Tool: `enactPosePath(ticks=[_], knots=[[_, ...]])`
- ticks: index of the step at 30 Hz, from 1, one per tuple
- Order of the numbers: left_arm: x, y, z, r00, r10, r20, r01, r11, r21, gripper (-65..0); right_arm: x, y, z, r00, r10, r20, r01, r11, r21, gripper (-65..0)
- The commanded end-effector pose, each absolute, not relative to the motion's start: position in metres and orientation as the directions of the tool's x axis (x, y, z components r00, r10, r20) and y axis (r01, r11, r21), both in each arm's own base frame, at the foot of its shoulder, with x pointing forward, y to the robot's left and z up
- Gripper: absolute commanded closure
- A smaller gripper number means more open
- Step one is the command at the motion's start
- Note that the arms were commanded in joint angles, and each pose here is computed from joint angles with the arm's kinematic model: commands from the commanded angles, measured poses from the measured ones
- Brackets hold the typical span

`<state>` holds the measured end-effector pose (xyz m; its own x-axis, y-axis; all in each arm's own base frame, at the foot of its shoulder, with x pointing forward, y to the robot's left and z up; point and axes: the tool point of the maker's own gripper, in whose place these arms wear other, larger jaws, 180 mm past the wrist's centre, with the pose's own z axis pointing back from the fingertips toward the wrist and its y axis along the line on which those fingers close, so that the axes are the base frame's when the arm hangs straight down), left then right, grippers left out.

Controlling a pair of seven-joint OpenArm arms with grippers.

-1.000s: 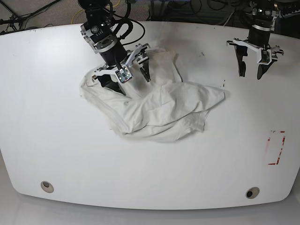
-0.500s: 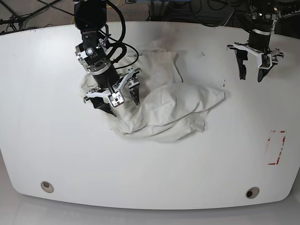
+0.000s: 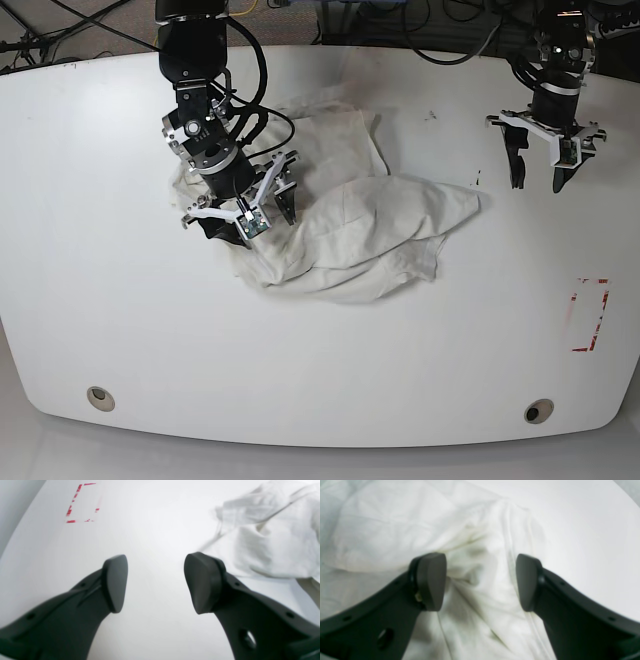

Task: Fold the T-shirt properly
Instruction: 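Lower the right gripper onto the shirt edge and pinch it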

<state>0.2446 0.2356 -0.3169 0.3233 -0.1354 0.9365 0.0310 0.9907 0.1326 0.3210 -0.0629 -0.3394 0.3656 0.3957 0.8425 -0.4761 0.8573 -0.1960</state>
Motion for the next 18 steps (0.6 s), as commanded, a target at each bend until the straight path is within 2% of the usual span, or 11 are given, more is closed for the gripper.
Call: enactPosePath(ticks=[1,18], knots=[[0.248,0.237,-0.305,0.282,-0.147,0.948,0.032,0.989,0.144,-37.1,0.333,-0.061,-0.326,0.318,0.394,0.862,-0.479,0.852,-0.213,-42.2],[0.244,0.249,-0.29,0.231,-0.164,0.959,-0.001,0.986,0.169,-35.4,0.368,-0.078,-0.356,0.372,0.406,0.835,-0.479,0.854,-0.202,-42.6]])
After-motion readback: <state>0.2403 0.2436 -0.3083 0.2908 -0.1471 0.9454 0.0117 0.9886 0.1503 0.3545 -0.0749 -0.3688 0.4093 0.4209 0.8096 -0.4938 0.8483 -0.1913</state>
